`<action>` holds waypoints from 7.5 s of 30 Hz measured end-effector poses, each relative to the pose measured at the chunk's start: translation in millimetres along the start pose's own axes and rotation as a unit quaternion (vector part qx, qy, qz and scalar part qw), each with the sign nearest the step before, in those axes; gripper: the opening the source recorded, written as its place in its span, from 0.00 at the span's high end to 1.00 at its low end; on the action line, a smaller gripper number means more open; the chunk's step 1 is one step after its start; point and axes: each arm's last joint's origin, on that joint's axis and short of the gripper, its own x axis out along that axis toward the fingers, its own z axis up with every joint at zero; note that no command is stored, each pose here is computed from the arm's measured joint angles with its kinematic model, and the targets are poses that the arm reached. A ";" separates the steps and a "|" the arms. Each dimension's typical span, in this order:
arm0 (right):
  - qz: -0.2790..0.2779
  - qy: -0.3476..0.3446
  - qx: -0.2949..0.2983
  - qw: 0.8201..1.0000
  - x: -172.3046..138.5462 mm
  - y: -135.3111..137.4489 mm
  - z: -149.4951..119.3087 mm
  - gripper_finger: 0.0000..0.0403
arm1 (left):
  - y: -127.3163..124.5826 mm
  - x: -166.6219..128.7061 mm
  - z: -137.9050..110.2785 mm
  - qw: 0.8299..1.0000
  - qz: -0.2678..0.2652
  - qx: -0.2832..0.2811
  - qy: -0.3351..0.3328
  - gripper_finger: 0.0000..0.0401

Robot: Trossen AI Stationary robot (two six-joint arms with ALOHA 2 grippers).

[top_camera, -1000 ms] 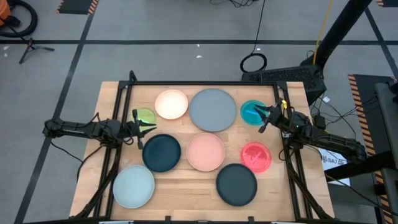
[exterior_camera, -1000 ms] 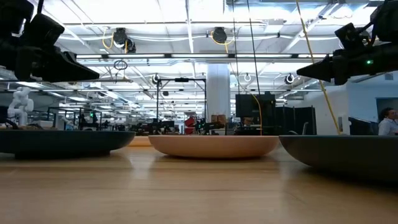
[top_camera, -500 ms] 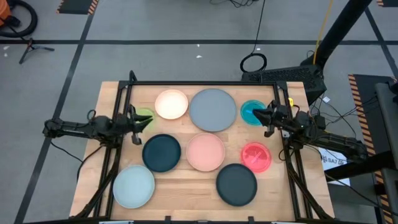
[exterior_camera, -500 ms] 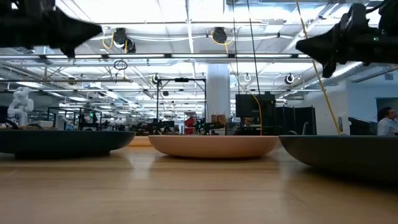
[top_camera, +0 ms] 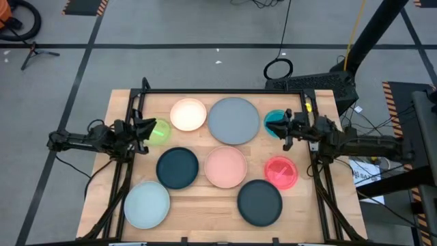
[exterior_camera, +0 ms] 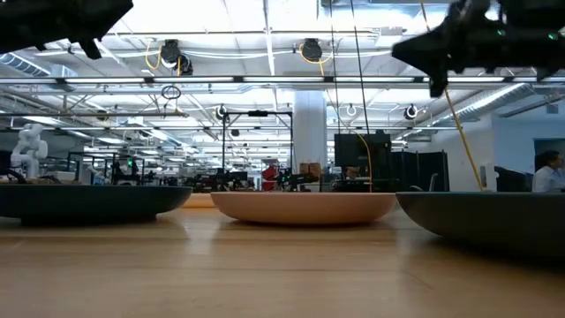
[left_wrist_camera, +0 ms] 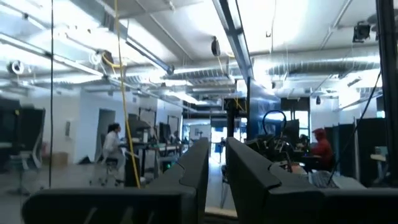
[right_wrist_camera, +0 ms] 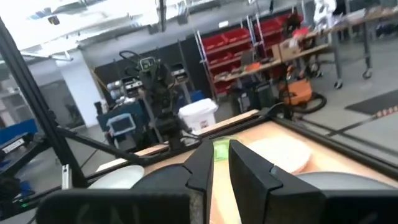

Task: Stack plastic plates
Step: Stack the dark blue plate on top of the gray plate

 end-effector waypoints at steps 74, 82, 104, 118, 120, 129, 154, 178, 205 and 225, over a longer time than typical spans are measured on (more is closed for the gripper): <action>-0.114 0.382 -0.096 0.912 350.8 57.2 -78.8 0.89 | 5.6 12.9 56.3 0.990 -0.022 -0.001 0.138 0.84; -0.145 0.414 -0.048 0.897 348.2 60.2 -83.0 0.89 | 5.6 12.8 55.8 0.990 -0.023 0.008 0.141 0.84; -0.219 0.395 0.028 0.892 345.9 63.6 -93.8 0.53 | 5.6 12.8 55.7 0.990 -0.021 -0.004 0.141 0.84; -0.236 0.412 0.033 0.880 348.4 51.7 -121.3 0.54 | 5.6 12.8 55.8 0.990 -0.021 -0.007 0.141 0.84; -0.236 0.411 0.035 0.880 349.1 51.1 -123.4 0.55 | 5.6 12.8 55.6 0.990 -0.021 -0.007 0.142 0.84; -0.232 0.406 0.038 0.883 350.2 52.0 -122.8 0.55 | 5.6 12.9 55.9 0.990 -0.019 -0.018 0.140 0.84; -0.201 0.421 0.043 0.884 348.6 63.7 -126.6 0.55 | 5.6 12.9 55.8 0.990 -0.020 -0.013 0.141 0.84; -0.205 0.428 0.039 0.879 350.9 56.9 -152.2 0.56 | 5.5 12.8 55.4 0.989 -0.019 -0.019 0.142 0.84; -0.181 0.386 0.054 0.903 356.6 55.7 -109.7 0.99 | 5.5 12.7 55.2 0.989 -0.019 -0.019 0.143 0.84; -0.353 0.446 -0.071 0.819 283.0 16.1 30.2 0.99 | 5.6 13.0 56.4 0.990 -0.021 -0.011 0.137 0.84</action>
